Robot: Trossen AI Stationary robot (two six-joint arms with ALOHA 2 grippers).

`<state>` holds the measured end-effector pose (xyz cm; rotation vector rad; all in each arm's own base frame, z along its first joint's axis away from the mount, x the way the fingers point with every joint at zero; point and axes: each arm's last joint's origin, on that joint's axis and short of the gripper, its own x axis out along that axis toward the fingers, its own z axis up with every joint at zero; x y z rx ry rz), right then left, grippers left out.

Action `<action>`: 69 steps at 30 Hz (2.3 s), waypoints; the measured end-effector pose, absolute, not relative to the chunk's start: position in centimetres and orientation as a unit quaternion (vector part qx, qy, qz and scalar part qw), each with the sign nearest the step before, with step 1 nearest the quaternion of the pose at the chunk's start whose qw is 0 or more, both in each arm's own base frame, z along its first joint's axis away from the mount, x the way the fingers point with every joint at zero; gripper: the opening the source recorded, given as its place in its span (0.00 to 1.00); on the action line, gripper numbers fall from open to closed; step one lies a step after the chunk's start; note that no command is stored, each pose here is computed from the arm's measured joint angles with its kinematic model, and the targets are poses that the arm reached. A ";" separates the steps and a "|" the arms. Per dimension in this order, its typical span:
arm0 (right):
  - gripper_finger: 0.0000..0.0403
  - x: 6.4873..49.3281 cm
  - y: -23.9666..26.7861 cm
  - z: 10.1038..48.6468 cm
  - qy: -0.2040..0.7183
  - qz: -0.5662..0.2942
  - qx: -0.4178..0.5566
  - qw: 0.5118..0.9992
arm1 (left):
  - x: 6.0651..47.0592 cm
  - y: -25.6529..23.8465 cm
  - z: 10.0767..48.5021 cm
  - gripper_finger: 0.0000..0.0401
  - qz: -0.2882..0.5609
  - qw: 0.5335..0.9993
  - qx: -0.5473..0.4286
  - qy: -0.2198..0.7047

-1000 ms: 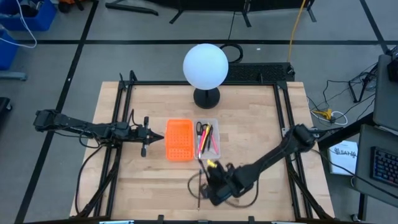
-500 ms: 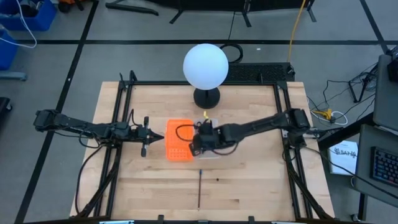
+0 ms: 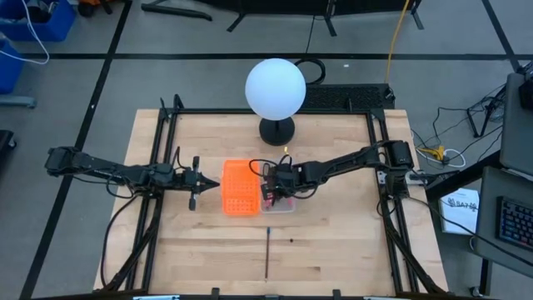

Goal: Pick & place school supplies into a supply box
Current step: Put the black pen into the supply box, then put the brown pencil into the supply box

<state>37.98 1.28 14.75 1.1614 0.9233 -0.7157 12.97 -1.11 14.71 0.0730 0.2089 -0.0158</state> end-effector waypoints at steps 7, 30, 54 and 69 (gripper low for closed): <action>0.16 37.8 1.2 14.6 0.414 -0.316 0.512 0.683 | 13.0 -1.1 14.7 0.02 -0.008 0.994 0.038 0.104; 0.15 34.4 8.5 24.2 0.353 -0.147 0.291 0.877 | 12.9 -1.1 14.6 0.02 -0.008 0.993 0.034 0.111; 0.09 33.8 15.6 26.4 0.259 0.038 0.270 0.927 | 12.9 -1.1 14.6 0.02 -0.008 0.993 0.033 0.111; 0.24 34.0 15.7 26.7 0.246 0.045 0.273 0.929 | 12.9 -1.1 14.6 0.02 -0.008 0.993 0.035 0.111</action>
